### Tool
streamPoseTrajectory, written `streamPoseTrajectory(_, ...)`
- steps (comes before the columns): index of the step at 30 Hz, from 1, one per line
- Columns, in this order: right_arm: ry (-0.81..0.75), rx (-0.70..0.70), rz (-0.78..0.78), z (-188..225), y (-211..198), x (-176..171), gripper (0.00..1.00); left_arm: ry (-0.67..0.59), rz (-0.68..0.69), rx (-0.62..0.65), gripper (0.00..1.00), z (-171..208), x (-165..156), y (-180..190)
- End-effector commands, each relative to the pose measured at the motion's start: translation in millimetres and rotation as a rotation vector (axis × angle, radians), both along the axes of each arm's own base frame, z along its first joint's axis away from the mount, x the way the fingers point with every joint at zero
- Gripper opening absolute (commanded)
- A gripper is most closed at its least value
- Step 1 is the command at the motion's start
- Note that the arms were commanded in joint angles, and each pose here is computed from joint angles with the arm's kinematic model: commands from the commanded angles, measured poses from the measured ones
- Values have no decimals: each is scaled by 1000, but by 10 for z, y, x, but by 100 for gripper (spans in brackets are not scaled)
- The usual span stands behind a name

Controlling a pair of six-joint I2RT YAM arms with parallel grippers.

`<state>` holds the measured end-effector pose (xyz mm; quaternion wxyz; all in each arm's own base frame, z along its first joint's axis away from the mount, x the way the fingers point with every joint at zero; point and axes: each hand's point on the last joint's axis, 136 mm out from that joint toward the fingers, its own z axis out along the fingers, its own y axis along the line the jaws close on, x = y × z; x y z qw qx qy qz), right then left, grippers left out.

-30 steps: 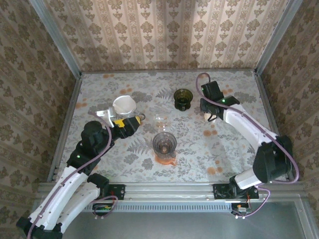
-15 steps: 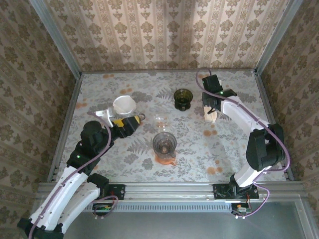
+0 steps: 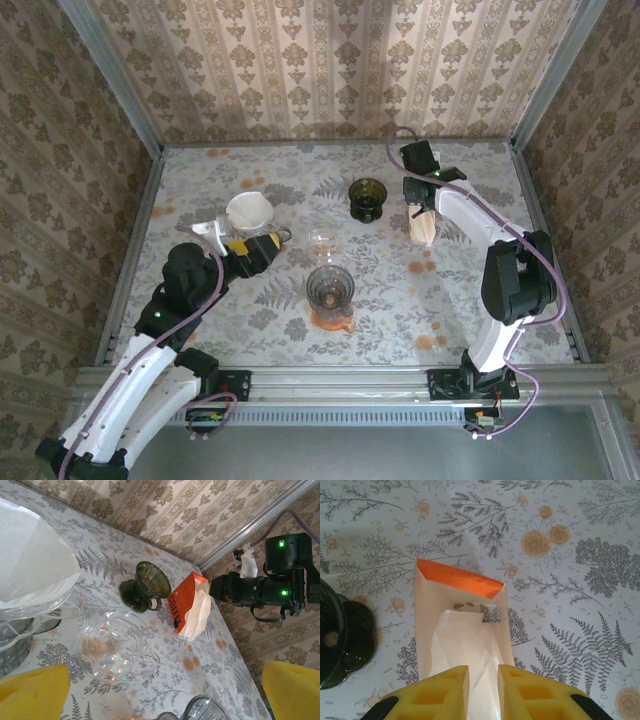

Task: Place the coffee filter in the dripper

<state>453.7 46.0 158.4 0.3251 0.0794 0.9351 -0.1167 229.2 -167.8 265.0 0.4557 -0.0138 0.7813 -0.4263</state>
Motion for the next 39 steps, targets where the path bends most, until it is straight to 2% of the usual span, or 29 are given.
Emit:
streamPoseTrajectory(1,20,-53,-17,12,-112,52,24,-20,-9,-22,100,59,-16,-2)
streamPoseTrajectory(21,91,-59,-4,-256,-106,172,23,-12,0,-17,100,37,11,13)
streamPoseTrajectory(33,-68,-48,34,359,28,157,23,-6,-4,-25,100,26,45,-13)
streamPoseTrajectory(39,-14,-63,50,221,67,159,22,-9,-7,-26,100,38,40,-14)
